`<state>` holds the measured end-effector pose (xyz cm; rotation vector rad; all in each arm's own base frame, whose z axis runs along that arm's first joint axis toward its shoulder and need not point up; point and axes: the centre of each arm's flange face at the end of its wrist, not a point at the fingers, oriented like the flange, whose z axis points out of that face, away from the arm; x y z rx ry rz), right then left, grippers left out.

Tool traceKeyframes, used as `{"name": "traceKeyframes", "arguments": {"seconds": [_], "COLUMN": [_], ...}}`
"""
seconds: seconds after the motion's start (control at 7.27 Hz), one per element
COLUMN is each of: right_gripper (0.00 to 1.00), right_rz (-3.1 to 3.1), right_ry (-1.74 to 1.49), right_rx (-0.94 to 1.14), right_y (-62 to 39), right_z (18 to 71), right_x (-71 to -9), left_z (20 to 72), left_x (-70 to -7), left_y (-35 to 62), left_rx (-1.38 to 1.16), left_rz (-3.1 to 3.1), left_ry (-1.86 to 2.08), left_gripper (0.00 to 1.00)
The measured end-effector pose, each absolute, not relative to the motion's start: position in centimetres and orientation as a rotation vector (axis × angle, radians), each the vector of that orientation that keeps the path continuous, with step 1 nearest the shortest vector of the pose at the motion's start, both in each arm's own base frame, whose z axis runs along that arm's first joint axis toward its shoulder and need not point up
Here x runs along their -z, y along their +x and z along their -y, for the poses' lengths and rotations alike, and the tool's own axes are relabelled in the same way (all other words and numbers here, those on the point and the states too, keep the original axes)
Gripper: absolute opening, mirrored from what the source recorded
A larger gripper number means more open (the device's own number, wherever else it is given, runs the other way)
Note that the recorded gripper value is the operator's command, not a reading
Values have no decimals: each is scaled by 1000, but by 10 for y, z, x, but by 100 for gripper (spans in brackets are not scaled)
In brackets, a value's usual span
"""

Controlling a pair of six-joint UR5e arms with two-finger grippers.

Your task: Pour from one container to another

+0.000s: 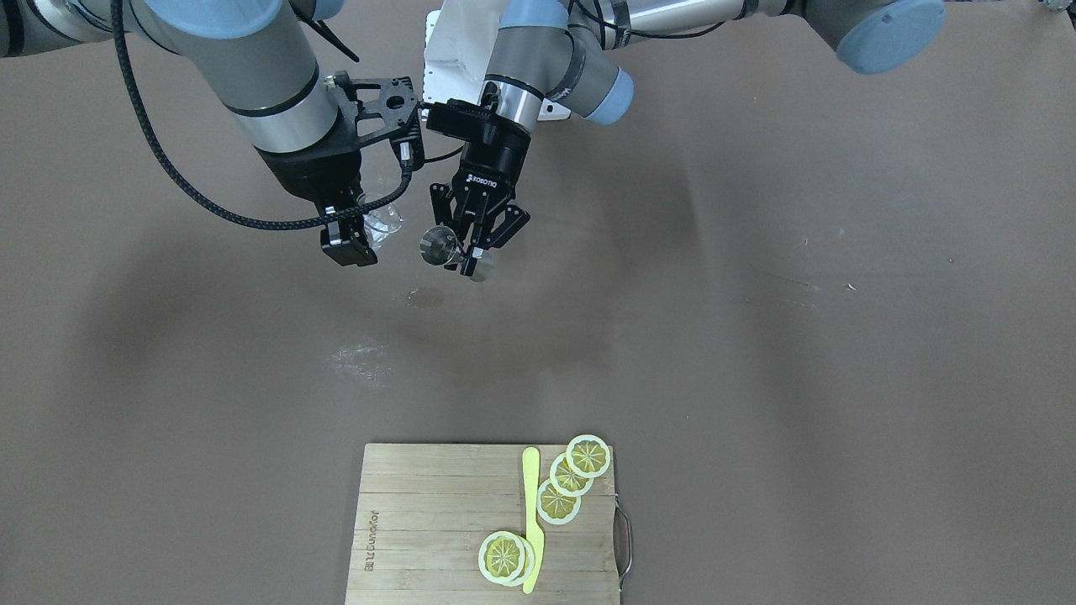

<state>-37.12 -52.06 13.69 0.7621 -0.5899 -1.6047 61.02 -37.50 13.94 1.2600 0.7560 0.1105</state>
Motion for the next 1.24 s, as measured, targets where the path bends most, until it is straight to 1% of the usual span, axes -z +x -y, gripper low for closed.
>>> {"name": "traceKeyframes", "arguments": {"seconds": [0.55, 1.24], "right_gripper": [0, 0], "right_rz": [545, 504], "right_ry": [708, 658], "right_rx": [1688, 1762], "right_y": [-385, -396], "right_z": [523, 508], "right_x": [-129, -130], "left_z": [366, 366], "left_x": [-133, -133], "left_y": [617, 615], "left_rx": [-124, -116], "left_rz": [-772, -768], "left_ry": [1256, 1263], "left_gripper": [0, 0]}}
